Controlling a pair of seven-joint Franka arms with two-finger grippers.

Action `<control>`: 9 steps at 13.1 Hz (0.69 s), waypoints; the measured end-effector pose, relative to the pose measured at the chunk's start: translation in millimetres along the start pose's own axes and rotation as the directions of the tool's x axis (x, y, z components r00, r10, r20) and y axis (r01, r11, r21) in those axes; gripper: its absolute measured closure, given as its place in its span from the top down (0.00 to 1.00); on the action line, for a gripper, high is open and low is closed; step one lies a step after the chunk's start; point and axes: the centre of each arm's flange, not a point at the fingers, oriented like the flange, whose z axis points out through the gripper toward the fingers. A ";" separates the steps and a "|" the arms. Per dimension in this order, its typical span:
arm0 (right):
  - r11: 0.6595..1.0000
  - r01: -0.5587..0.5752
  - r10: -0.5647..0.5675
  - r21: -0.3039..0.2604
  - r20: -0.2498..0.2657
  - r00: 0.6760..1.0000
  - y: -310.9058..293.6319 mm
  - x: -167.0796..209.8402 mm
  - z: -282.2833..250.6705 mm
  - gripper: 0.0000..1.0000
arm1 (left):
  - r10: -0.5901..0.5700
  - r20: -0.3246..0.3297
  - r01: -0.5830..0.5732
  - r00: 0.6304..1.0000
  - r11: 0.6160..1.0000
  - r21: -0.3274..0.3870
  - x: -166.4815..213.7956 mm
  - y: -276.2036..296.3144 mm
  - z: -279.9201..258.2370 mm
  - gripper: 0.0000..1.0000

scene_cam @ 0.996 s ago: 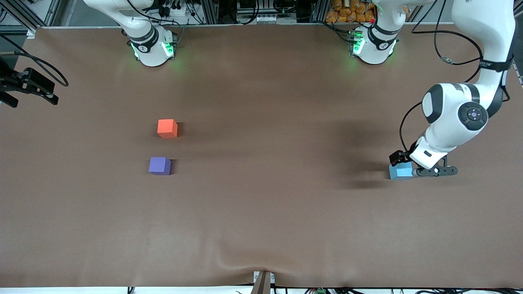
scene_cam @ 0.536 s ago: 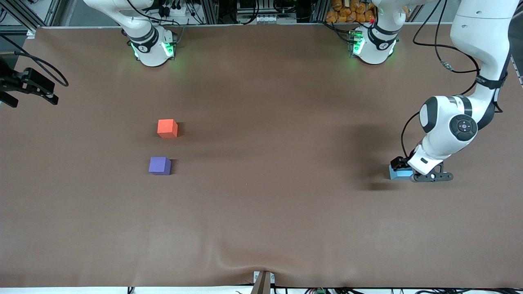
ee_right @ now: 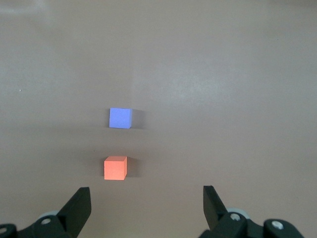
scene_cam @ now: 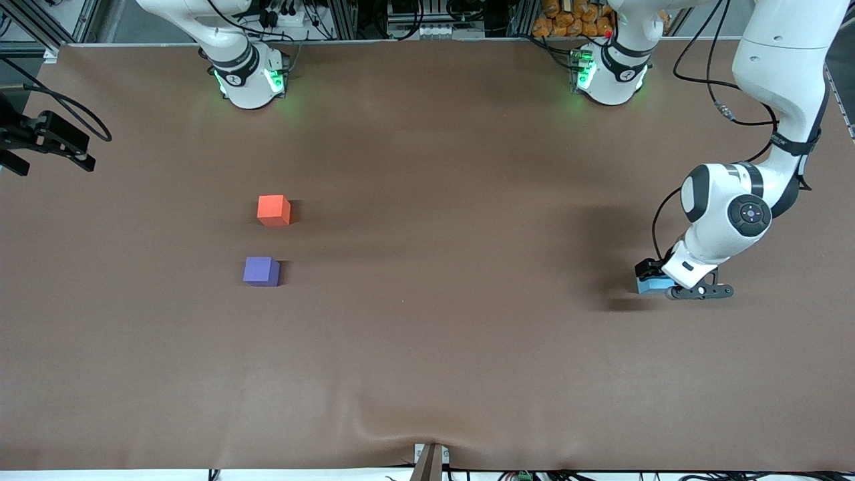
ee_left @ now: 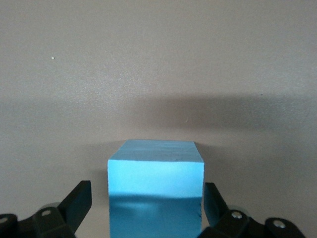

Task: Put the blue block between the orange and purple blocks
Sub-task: 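Close the left gripper on the light blue block, then carry the light blue block with the left gripper toward the orange block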

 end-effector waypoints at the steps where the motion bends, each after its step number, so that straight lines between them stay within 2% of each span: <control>1: 1.000 0.000 0.000 0.000 0.000 1.000 0.0 0.0 0.0 1.00 | 0.000 -0.001 0.000 1.000 1.000 0.000 0.3 -0.1 0.4 0.92; 3: 1.000 0.000 0.000 0.000 0.000 1.000 0.0 0.0 0.0 1.00 | 0.001 -0.004 -0.001 1.000 1.000 -0.001 1.4 0.5 -0.6 0.69; 4: 1.000 0.000 0.000 0.000 0.000 1.000 0.0 0.0 0.0 1.00 | 0.003 -0.007 -0.003 1.000 1.000 -0.001 2.3 1.8 -1.7 0.63; 6: 1.000 0.000 0.000 0.000 0.000 1.000 0.2 0.0 0.0 1.00 | 0.021 -0.014 -0.021 1.000 1.000 -0.010 4.2 13.6 -4.5 0.63; 9: 1.000 -0.001 0.001 0.000 0.000 1.000 0.4 0.0 0.0 1.00 | 0.111 -0.010 -0.112 0.994 0.992 -0.050 8.6 75.5 -29.9 0.63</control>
